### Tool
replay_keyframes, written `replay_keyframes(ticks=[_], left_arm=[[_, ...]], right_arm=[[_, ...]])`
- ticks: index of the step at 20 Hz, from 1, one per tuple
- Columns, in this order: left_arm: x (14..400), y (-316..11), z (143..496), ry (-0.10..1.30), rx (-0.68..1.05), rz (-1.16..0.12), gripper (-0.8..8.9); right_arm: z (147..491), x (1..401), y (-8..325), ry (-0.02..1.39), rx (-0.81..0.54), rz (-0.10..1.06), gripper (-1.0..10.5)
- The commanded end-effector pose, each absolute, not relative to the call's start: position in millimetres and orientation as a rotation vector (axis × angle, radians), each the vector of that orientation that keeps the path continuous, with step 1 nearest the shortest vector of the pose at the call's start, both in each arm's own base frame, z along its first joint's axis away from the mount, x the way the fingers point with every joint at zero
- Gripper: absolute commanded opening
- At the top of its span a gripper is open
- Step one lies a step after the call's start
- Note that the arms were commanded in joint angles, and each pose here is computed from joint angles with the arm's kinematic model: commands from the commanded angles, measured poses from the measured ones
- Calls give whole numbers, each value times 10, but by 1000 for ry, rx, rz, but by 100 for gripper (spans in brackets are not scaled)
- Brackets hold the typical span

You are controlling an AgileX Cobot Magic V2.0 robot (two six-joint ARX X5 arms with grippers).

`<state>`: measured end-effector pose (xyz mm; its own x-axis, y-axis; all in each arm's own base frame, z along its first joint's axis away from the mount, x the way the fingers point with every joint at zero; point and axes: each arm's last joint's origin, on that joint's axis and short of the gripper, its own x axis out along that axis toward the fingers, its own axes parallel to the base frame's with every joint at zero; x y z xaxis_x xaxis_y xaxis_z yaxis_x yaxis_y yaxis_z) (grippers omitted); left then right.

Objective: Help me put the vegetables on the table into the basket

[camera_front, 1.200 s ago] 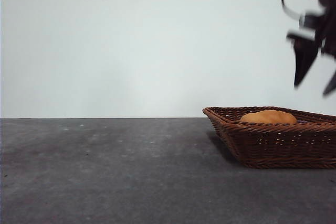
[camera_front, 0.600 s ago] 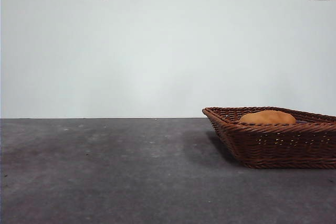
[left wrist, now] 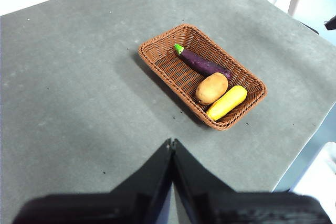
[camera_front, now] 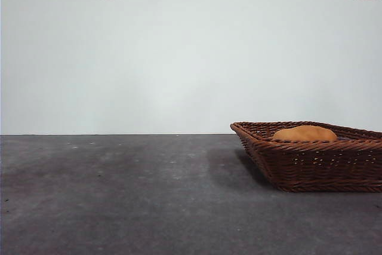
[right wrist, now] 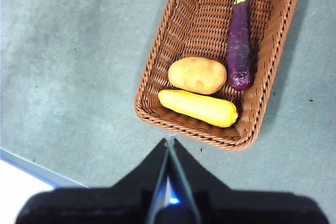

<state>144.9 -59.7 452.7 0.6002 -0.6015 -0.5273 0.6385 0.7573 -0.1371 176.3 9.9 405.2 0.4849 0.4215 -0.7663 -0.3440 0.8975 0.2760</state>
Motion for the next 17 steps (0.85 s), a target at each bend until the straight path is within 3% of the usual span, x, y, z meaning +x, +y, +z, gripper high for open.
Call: replay_keyframes(ticks=[1,17], left_arm=[[1460,-596,4514,583,78,-720,-5],[1487,-605,4544,540,87,-722,-4]], right_arm=[[4030,1755,100,984,90,464,-1],[4007,1785,71,1007,35,371,-1]])
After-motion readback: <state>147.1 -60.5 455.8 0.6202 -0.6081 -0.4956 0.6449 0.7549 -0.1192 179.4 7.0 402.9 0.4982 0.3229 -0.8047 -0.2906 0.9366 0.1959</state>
